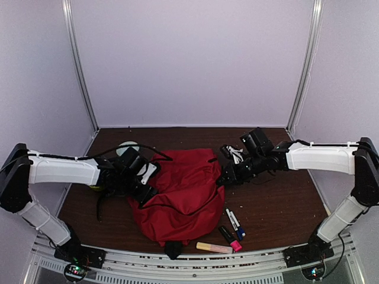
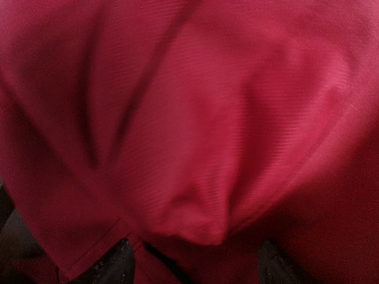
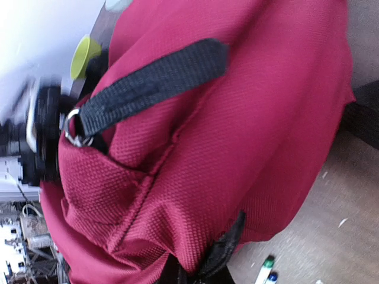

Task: Pack the student bag
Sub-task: Adjust the student bag at the center of the board.

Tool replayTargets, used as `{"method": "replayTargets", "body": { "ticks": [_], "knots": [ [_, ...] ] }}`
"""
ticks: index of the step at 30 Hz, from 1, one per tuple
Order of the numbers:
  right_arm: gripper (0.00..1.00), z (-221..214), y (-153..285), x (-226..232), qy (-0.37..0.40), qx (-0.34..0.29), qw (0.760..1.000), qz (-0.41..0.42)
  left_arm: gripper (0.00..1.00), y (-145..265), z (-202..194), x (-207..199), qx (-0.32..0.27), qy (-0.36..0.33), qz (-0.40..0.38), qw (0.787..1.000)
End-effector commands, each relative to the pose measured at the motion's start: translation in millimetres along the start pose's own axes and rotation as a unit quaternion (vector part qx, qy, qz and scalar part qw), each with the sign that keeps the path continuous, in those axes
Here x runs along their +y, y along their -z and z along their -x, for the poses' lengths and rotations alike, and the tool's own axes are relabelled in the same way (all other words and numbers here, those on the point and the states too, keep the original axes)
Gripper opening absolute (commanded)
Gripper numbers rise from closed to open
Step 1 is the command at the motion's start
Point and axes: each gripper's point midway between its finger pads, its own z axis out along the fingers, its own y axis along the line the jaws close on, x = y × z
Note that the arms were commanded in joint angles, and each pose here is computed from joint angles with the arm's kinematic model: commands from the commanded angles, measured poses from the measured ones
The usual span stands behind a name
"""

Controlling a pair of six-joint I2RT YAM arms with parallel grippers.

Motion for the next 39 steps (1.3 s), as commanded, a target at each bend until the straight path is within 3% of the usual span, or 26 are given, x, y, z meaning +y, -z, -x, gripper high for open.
{"method": "replayTargets", "body": {
  "ticks": [1,7,11,16,23,27,32,35,39],
  "knots": [
    [0.00,64.3,16.0,10.2,0.029,-0.061,0.998,-0.002,0.74,-4.6,16.3,-66.4,-0.028,-0.095,-0.075,0.992],
    [0.00,130.3,58.7,47.5,0.110,-0.122,0.986,0.000,0.74,5.4,23.2,-135.3,-0.075,-0.170,-0.163,0.969],
    [0.00,165.5,100.6,96.1,0.203,-0.175,0.963,0.027,0.74,47.2,51.5,-159.0,-0.156,-0.206,-0.207,0.944],
    [0.00,186.7,149.4,149.4,0.302,-0.208,0.929,0.056,0.74,111.7,81.1,-159.8,-0.240,-0.264,-0.196,0.913],
    [0.00,112.5,162.0,202.7,0.480,-0.161,0.847,0.160,0.78,199.8,108.4,-135.2,-0.336,-0.284,-0.134,0.888],
    [0.00,59.3,142.5,204.8,0.532,-0.114,0.815,0.200,0.85,210.6,123.2,-88.8,-0.352,-0.239,-0.063,0.903],
    [0.00,19.6,117.9,191.8,0.530,-0.066,0.820,0.208,0.90,206.1,150.9,-32.2,-0.338,-0.143,-0.034,0.930],
    [0.00,1.4,106.5,183.1,0.526,-0.044,0.824,0.206,0.97,201.4,167.7,-38.0,-0.330,-0.176,-0.041,0.927],
    [0.00,-12.7,98.1,174.8,0.519,-0.023,0.831,0.199,0.98,195.3,192.7,-44.6,-0.321,-0.215,-0.053,0.921]
  ]
}}
